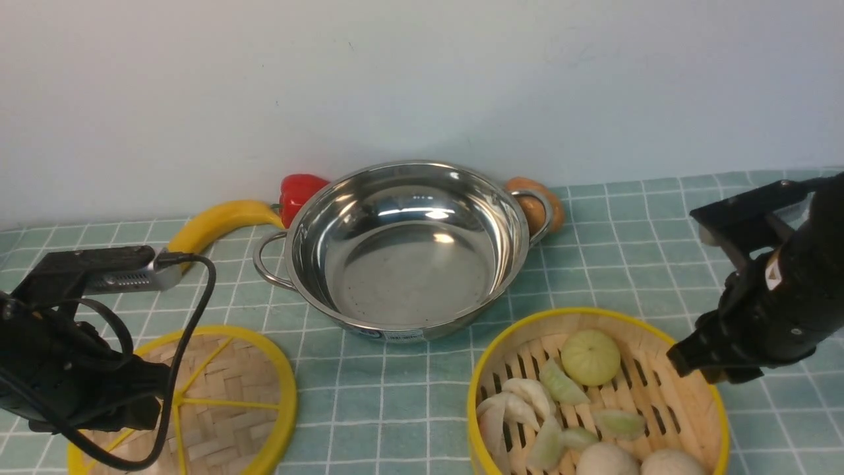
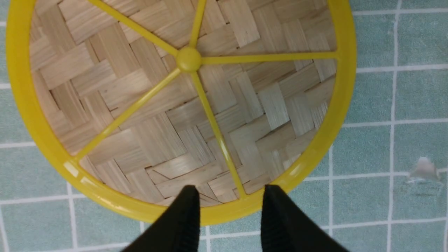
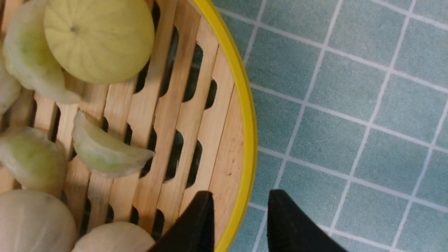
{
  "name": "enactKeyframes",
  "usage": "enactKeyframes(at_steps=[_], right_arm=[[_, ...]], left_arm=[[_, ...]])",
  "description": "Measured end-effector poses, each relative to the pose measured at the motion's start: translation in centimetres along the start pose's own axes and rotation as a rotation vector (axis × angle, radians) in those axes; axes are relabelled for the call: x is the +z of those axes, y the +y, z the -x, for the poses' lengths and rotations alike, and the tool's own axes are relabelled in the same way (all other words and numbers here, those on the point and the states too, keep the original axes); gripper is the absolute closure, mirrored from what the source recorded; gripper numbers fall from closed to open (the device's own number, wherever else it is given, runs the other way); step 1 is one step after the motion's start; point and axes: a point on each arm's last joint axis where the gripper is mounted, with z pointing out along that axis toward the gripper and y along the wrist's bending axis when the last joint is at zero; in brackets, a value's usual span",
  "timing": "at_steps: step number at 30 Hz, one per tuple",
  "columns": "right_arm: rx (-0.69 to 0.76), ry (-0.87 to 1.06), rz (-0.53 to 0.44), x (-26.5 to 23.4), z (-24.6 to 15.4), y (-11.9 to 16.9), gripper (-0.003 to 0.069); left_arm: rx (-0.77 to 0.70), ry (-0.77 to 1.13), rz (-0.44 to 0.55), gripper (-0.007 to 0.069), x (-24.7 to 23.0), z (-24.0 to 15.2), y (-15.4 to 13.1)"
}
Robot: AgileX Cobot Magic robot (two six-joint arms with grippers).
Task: Place the steamer in the pot on the blue tablecloth, and put the lid on the steamer.
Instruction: 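Reach for and grasp the rim of the bamboo steamer holding the buns with the right gripper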
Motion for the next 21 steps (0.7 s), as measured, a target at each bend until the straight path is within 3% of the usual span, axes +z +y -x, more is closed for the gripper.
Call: enactKeyframes(at_steps=[17, 21], right_arm=[[0.000, 0.088, -0.009, 5.6, 0.8, -0.3, 0.0420], [0.000, 0.093, -0.007, 6.4, 0.8, -0.3, 0.0473]], left_arm=[[0.001, -0.001, 0.001, 0.0382, 0.0, 0.0, 0.0], [0.001, -0.001, 0.002, 0.0382, 0.0, 0.0, 0.0]])
